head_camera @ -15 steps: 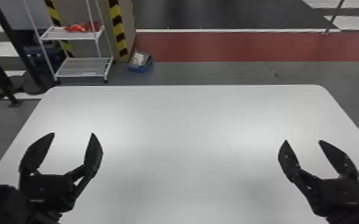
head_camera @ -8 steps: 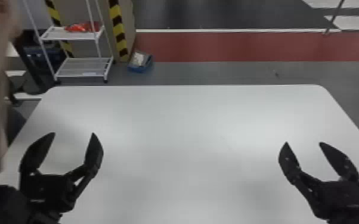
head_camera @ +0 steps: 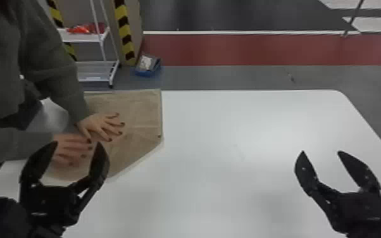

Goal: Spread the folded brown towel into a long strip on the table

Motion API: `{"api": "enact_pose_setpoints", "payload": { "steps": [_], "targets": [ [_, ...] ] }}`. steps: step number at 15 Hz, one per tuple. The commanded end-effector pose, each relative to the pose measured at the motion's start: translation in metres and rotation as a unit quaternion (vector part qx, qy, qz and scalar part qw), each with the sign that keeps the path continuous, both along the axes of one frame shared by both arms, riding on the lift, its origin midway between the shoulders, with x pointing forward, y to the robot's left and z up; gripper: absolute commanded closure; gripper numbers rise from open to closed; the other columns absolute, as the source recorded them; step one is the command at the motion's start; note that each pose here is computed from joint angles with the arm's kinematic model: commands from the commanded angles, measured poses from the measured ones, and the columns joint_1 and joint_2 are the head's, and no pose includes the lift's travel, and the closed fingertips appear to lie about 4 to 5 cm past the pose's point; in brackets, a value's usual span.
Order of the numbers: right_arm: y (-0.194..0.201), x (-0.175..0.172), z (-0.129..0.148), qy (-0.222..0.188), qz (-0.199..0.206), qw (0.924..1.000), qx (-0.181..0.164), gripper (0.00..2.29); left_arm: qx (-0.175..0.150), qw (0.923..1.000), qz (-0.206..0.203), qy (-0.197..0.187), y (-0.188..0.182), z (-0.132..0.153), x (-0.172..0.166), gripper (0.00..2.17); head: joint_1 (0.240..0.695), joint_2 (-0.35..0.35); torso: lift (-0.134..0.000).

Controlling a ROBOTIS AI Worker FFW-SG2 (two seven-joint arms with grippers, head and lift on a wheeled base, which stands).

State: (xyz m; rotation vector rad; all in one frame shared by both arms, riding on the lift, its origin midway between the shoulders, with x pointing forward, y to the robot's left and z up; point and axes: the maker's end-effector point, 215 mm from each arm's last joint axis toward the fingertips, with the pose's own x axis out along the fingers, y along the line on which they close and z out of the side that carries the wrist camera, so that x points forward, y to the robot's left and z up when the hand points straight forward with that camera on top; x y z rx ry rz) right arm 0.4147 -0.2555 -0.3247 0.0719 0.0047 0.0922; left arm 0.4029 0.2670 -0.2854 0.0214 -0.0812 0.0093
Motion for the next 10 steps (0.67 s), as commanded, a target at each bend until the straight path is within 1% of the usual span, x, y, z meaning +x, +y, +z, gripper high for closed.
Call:
{"api": "enact_pose_setpoints", "payload": {
  "steps": [1, 10],
  "targets": [
    [-0.0011, -0.0002, -0.0026, 0.002, -0.001, 1.0, -0.001, 0.17, 0.0, 1.0, 0.0, 0.001, 0.0003, -0.0017, 0.0003, 0.14, 0.695, 0.016, -0.123],
    [-0.0003, -0.0003, -0.0028, 0.002, 0.0, 1.0, -0.001, 0.17, 0.0, 1.0, 0.0, 0.002, 0.0, -0.0029, 0.0006, 0.14, 0.695, 0.015, -0.123]
  ]
}}
